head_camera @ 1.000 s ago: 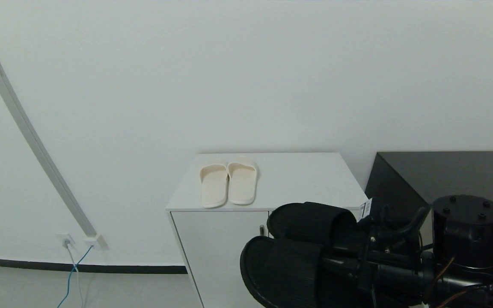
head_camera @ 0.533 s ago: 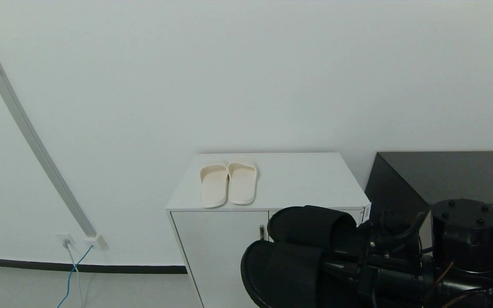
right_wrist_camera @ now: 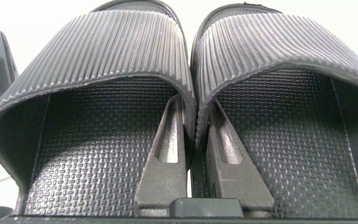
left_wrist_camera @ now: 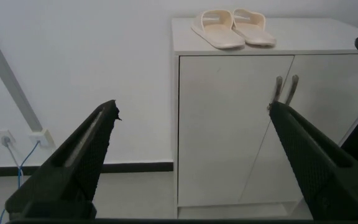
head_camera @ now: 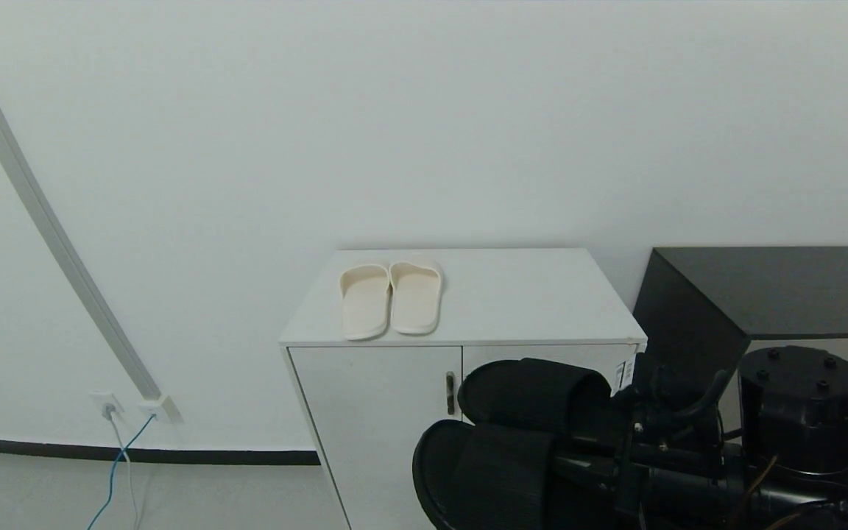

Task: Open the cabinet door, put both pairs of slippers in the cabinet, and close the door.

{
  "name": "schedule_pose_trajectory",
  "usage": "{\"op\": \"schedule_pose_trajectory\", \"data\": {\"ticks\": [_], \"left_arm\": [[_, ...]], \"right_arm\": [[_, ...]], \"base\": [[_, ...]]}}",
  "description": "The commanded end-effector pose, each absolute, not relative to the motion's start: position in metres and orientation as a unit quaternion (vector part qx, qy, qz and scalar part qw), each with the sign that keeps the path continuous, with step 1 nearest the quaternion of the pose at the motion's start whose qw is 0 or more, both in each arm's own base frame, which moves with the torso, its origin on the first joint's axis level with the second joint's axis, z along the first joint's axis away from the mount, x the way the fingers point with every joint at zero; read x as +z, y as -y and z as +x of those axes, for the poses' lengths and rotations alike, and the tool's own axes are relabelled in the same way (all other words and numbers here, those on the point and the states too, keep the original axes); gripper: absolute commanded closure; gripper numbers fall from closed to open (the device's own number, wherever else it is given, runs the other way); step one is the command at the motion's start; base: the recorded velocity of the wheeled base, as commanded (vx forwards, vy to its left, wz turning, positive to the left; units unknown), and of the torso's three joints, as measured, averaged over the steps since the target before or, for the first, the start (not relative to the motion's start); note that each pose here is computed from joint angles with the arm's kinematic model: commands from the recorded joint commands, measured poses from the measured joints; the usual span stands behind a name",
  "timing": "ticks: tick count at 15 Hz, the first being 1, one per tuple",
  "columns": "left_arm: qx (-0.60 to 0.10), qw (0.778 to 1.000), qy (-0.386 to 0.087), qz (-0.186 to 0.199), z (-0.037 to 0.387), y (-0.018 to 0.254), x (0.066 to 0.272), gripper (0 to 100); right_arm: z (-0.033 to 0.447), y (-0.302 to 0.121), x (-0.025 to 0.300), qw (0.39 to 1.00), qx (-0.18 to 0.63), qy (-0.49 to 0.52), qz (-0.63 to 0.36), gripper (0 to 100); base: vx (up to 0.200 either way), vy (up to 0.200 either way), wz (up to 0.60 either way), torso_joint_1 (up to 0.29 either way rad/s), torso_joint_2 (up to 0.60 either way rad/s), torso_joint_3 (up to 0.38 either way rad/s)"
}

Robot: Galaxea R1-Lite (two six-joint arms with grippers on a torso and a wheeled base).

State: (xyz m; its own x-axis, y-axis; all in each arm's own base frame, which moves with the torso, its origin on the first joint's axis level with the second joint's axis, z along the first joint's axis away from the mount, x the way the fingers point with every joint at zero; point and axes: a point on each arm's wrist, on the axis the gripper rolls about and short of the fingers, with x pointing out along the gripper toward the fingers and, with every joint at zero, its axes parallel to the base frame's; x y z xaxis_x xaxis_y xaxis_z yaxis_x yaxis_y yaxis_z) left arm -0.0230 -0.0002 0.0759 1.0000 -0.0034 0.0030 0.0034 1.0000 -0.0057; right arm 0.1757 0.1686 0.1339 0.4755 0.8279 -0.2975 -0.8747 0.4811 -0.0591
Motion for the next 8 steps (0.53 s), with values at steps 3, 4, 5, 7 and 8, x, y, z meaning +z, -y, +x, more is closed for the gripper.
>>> {"op": "schedule_pose_trajectory", "data": {"ticks": [3,4,5,7,8], "left_arm": [[-0.002,1.0,0.001,-0.003,-0.0229,0.0002,0.0759,0],[-0.001,1.0,0.001,-0.003,-0.0229,0.0002,0.0759,0],[-0.002,1.0,0.001,-0.003,-0.0229,0.0002,0.0759,0],[-0.002,1.0,0.001,-0.003,-0.0229,0.0002,0.0759,0],[-0.001,1.0,0.001,-0.003,-0.0229,0.0002,0.0759,0]], "right_arm": [[0.1751,-0.1691,0.1327,0.852,0.501,-0.117,-0.103,100],[0.1747,-0.1692,0.1324,0.851,0.501,-0.117,-0.103,100],[0.1747,-0.1692,0.1324,0.851,0.501,-0.117,-0.103,100],[0.1741,-0.1692,0.1318,0.851,0.502,-0.118,-0.103,100],[0.1735,-0.1697,0.1318,0.85,0.503,-0.118,-0.103,100]], "base": [[0.0,0.0,0.0,-0.17,0.39,0.217],[0.0,0.0,0.0,-0.178,0.42,0.232],[0.0,0.0,0.0,-0.212,0.5,0.286],[0.0,0.0,0.0,-0.229,0.54,0.305],[0.0,0.0,0.0,-0.227,0.56,0.32]]}}
